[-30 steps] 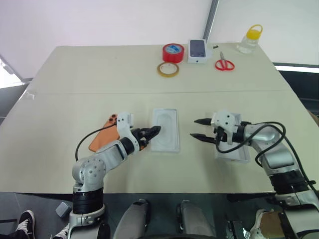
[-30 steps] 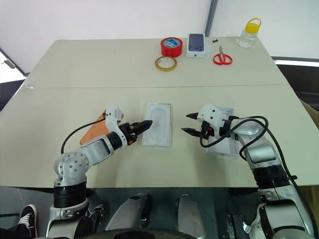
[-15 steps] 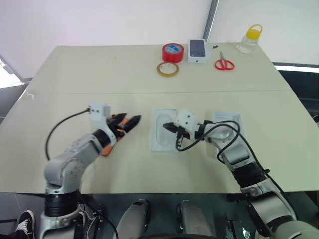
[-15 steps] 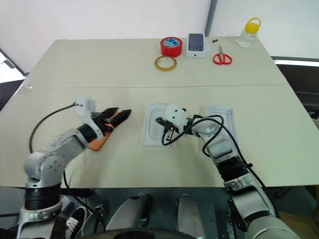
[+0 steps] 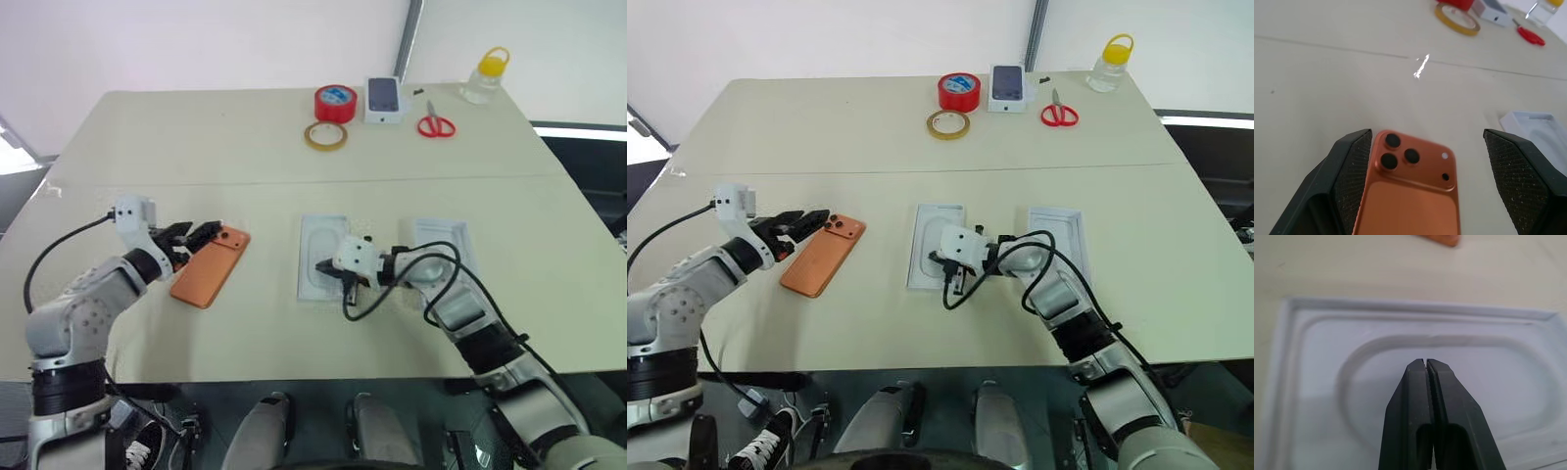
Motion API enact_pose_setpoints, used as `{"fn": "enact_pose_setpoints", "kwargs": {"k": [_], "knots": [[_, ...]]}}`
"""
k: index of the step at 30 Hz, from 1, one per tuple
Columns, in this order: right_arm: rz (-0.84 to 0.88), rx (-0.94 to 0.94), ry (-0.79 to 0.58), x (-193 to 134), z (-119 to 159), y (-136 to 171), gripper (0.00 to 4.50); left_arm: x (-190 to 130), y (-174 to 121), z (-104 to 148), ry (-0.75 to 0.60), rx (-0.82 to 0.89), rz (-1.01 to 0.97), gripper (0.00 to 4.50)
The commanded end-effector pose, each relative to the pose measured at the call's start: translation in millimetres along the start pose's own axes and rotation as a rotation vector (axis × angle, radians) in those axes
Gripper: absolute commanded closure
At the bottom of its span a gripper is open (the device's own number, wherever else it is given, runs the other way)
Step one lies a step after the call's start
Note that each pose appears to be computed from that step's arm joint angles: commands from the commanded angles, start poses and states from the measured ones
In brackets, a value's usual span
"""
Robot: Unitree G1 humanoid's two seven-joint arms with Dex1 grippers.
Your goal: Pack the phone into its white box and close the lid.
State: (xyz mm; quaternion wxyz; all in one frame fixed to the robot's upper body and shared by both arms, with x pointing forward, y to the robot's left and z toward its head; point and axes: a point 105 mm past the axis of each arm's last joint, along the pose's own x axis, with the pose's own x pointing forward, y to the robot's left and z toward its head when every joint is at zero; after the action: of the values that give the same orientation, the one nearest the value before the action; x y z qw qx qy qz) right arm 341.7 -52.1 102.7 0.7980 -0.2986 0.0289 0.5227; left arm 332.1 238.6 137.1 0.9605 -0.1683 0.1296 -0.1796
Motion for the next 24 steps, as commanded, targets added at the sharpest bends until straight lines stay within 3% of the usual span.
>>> {"fn": "enact_pose_setpoints", "kwargs": {"k": [1, 5, 8, 16, 24], "knots": [[-0.121, -0.001, -0.145, -0.6, 44.6, -29.9, 4.39, -14.0, 16.2, 11.9, 0.023, -0.087, -0.006, 0.67], [-0.101, -0.029, -0.225, 16.7, 80.8, -20.0, 4.39, -21.9, 30.2, 4.6, 0.149, -0.063, -0.015, 0.67], [-0.039, -0.019, -0.213, 38.1, 93.8, -1.2, 4.39, -25.4, 33.6, -13.8, 0.284, -0.059, -0.07, 0.67], [0.173, -0.026, 0.05, 89.1, 69.1, 51.3, 4.39, -20.2, 32.5, -42.2, 0.437, -0.051, -0.207, 0.67], [0.155, 0.022, 0.139, 112.4, 60.7, 50.9, 4.39, -14.5, 27.7, -63.1, 0.539, -0.054, -0.248, 0.67]]}}
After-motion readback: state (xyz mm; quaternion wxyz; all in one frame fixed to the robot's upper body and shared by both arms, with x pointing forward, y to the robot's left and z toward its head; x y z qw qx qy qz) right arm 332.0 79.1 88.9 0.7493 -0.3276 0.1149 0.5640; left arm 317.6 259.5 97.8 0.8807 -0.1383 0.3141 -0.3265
